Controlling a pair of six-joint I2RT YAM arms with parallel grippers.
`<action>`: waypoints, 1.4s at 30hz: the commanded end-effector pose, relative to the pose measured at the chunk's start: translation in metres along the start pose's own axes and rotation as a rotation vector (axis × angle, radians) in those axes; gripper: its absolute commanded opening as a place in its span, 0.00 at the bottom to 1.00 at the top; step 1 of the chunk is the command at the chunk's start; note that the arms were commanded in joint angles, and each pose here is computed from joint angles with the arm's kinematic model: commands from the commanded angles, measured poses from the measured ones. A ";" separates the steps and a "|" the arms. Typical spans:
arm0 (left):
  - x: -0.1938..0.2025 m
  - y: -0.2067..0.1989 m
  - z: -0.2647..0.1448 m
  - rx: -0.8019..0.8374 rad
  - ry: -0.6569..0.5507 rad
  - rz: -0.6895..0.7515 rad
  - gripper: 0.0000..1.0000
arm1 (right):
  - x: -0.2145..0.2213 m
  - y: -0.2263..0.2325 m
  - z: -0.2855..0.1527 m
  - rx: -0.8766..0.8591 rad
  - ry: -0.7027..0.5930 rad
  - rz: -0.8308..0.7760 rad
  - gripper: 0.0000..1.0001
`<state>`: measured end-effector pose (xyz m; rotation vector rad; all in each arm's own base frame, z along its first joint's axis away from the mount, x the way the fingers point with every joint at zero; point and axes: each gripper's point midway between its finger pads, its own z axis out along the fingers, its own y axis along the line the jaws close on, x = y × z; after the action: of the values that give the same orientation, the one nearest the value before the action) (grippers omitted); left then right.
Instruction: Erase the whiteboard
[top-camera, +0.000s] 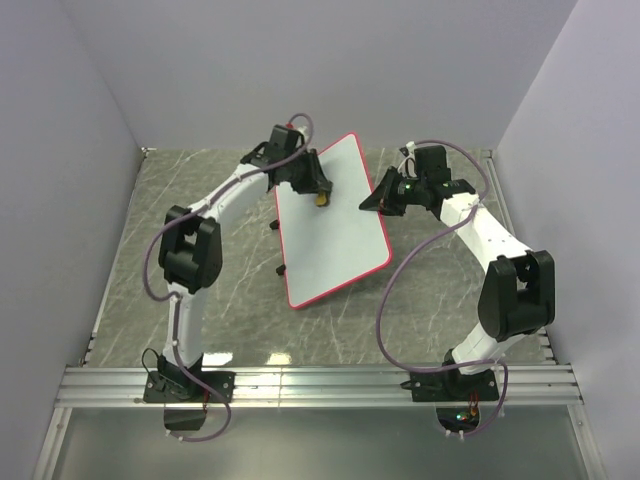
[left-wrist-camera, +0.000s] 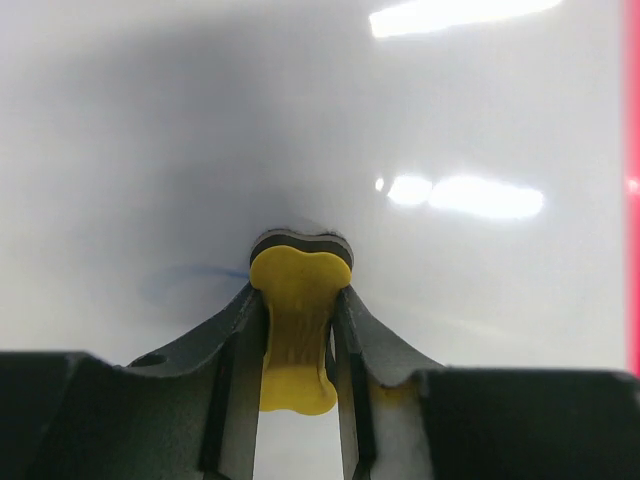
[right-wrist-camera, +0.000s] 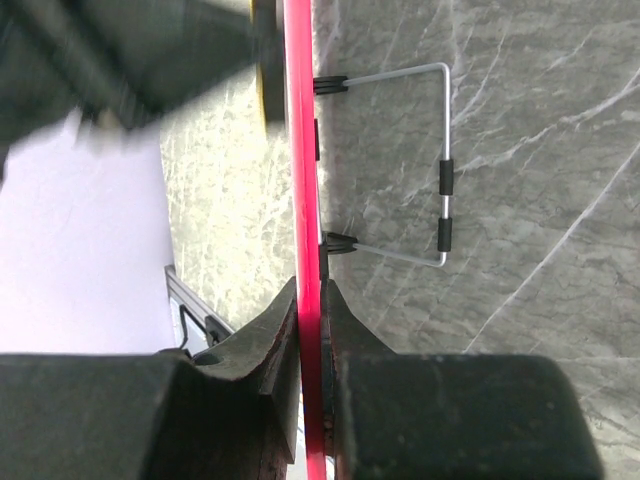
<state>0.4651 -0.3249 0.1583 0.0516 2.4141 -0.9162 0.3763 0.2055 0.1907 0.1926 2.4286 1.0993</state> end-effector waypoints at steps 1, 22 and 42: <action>0.011 0.073 0.026 -0.137 0.083 -0.106 0.00 | 0.034 0.005 0.001 0.013 0.090 -0.033 0.00; -0.004 -0.070 -0.005 0.124 -0.004 0.082 0.00 | 0.034 0.002 0.017 0.020 0.137 -0.045 0.00; -0.021 0.111 0.024 -0.273 0.005 -0.172 0.00 | 0.043 -0.005 0.012 0.049 0.159 -0.057 0.00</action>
<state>0.5405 -0.2404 0.1024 -0.2953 2.4801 -0.6835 0.3682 0.2106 0.1902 0.1475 2.4759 1.1006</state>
